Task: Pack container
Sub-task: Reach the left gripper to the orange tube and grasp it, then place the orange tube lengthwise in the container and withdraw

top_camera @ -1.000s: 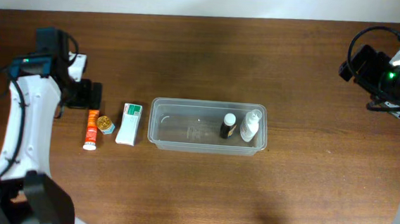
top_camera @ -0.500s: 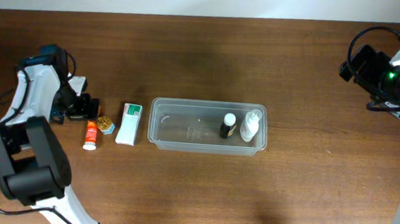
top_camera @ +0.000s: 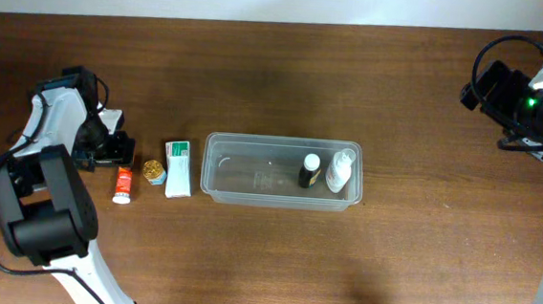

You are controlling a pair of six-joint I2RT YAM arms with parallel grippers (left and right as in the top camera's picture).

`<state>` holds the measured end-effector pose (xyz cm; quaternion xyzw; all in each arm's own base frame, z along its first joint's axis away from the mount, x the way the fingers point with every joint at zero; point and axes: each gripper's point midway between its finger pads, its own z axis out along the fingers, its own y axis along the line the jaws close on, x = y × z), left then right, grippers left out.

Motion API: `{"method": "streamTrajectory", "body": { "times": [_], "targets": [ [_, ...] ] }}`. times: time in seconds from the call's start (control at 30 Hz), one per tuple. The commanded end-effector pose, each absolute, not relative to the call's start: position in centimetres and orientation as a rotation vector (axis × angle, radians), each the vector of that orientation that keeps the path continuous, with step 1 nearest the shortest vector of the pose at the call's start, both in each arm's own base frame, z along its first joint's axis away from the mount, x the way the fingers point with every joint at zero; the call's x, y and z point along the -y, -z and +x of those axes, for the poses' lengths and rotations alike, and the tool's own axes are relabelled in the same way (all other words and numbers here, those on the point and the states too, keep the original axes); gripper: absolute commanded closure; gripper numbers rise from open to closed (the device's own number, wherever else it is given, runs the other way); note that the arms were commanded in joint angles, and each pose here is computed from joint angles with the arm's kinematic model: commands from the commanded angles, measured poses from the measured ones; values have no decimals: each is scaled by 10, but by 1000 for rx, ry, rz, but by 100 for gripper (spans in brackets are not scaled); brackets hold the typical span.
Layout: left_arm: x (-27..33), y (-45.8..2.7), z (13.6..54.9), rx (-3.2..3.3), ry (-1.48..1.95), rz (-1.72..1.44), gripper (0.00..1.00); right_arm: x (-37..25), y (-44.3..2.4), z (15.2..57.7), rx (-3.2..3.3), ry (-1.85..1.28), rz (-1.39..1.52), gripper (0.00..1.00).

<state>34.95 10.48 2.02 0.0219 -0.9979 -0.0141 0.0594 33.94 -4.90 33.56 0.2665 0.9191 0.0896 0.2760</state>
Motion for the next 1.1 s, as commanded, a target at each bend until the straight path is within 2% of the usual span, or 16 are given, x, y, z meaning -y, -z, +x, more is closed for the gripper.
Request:
{"method": "streamTrajectory", "body": {
  "times": [0.0, 0.07, 0.33, 0.4, 0.47, 0.6, 0.8, 0.97, 1.07],
  "targets": [
    [-103, -5, 350, 2990, 17, 45, 22, 50, -337, 341, -2462, -249, 729, 2],
    [-103, 0, 348, 2977, 13, 45, 26, 51, -337, 341, -2462, -248, 729, 2],
    [-102, 0, 346, 2969, 9, 46, 65, 51, -337, 341, -2461, -248, 729, 2],
    [-102, -4, 346, 2962, 9, 73, 78, 51, -337, 341, -2461, -248, 729, 2],
    [-103, -11, 349, 2962, 12, 102, 84, 51, -337, 341, -2461, -248, 728, 2],
    [-106, -39, 361, 2984, 22, 155, 86, 50, -337, 341, -2461, -249, 728, 2],
    [-84, -118, 399, 3144, -95, 125, 85, 51, -337, 341, -2461, -248, 729, 2],
    [-18, -191, 422, 3305, -270, -170, 85, 50, -337, 341, -2462, -249, 729, 2],
    [29, -217, 423, 3343, -281, -462, 85, 50, -337, 341, -2462, -249, 729, 2]
  ]
}}
